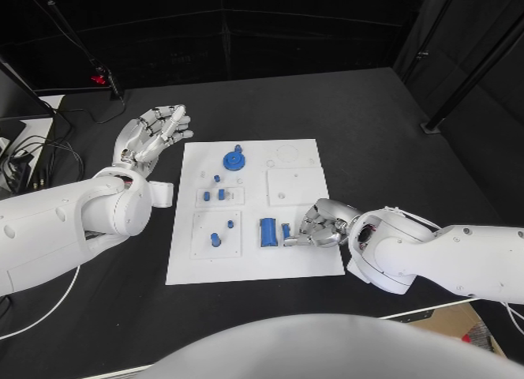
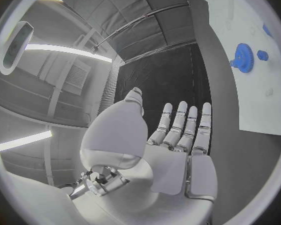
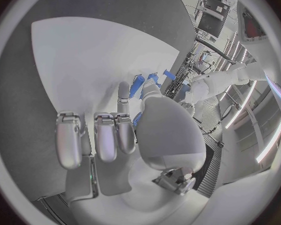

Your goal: Assemble the parts on the task board

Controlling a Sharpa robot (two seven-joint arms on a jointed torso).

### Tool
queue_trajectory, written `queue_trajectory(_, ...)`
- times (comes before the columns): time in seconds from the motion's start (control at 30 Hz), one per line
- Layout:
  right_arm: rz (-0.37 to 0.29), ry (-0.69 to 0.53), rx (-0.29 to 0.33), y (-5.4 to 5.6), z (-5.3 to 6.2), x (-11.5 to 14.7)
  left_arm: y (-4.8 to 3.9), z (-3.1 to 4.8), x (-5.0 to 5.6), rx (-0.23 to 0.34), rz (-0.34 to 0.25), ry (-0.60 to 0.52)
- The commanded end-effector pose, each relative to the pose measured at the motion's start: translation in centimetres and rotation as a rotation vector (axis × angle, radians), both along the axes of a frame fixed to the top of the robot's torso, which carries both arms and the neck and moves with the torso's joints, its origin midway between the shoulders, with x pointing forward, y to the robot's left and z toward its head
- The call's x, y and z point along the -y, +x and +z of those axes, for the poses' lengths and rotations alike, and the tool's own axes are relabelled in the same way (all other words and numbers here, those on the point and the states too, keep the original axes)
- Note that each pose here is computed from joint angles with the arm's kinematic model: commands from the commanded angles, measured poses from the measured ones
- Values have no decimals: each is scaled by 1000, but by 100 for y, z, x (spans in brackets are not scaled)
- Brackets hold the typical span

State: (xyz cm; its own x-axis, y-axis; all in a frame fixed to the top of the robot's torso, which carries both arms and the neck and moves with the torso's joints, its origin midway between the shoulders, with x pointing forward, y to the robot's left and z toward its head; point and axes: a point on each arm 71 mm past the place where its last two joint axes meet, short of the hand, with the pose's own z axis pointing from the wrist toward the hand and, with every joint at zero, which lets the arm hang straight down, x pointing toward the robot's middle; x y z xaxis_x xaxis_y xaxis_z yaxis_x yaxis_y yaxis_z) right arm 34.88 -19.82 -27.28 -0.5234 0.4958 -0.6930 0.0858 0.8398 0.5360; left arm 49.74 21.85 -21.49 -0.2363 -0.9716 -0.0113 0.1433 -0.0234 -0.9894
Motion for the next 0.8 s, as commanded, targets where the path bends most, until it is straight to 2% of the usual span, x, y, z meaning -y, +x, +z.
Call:
queue_trajectory(0.03, 19, -5, -12, 0, -10, -22, -14, 87, 8, 107, -12, -33)
queue_trajectory(0.57, 17, -31, -13, 29, -36, -68, -15, 85, 7, 107, -12, -33)
queue_trajectory(0.7, 13, -14, 10, 30, -14, -64, -17, 84, 2, 106, -12, -33)
queue_trajectory(0.8, -3, 27, 56, 40, 26, -50, -20, 81, -4, 106, -11, -33)
